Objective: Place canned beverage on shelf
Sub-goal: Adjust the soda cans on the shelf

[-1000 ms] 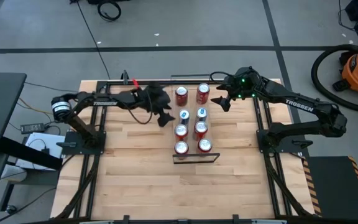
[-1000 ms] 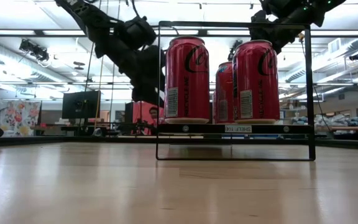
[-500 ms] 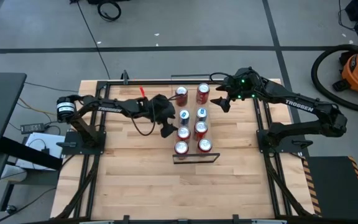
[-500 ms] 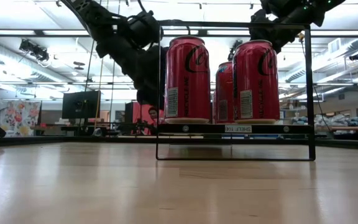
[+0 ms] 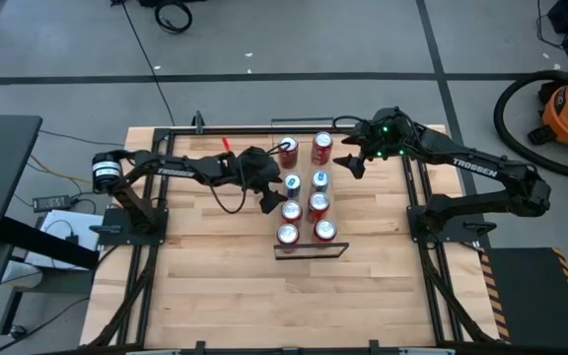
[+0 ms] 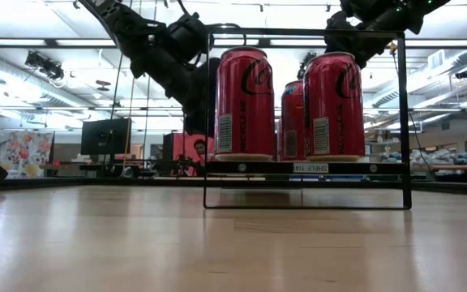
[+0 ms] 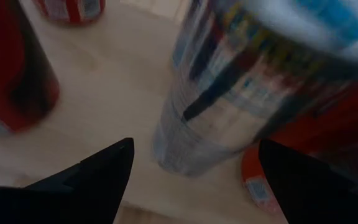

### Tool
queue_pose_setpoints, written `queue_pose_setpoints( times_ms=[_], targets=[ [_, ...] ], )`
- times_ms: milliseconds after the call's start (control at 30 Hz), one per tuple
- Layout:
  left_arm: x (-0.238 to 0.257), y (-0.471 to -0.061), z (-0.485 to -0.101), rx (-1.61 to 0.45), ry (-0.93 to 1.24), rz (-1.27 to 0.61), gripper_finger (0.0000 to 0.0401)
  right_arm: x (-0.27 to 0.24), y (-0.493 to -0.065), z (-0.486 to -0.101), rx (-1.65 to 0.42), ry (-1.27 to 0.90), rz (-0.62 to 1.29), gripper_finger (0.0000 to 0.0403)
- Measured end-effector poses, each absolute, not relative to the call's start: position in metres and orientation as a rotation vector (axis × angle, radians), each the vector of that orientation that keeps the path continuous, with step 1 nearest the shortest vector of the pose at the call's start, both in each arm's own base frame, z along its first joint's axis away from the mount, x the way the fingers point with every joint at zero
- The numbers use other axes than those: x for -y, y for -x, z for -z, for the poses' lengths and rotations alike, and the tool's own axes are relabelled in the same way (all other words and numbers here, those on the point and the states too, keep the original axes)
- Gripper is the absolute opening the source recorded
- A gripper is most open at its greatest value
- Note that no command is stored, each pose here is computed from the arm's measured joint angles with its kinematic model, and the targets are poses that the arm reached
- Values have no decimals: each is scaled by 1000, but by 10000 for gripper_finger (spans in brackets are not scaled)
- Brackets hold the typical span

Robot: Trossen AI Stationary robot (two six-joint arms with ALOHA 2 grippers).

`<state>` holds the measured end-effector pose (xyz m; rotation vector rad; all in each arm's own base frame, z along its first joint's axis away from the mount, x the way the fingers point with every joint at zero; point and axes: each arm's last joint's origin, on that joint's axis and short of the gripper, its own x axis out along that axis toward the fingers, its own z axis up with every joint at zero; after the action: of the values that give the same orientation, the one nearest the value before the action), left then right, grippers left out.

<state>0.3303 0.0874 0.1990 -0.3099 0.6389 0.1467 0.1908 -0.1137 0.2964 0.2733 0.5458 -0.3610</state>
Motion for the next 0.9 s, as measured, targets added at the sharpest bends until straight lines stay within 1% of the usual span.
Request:
queue_pose_setpoints(
  times_ms=[133,300,900],
  targets=[
    [-89,-333,-195,-627,327,-169,356,113,-191,-296,-546,-274,360,375],
    [-92,-333,-195,-619,296,-239,356,111,-192,-296,-546,-279,354,375],
    [-100,-332,-198,-585,291,-323,356,110,-193,-296,-543,-303,357,375]
  ],
)
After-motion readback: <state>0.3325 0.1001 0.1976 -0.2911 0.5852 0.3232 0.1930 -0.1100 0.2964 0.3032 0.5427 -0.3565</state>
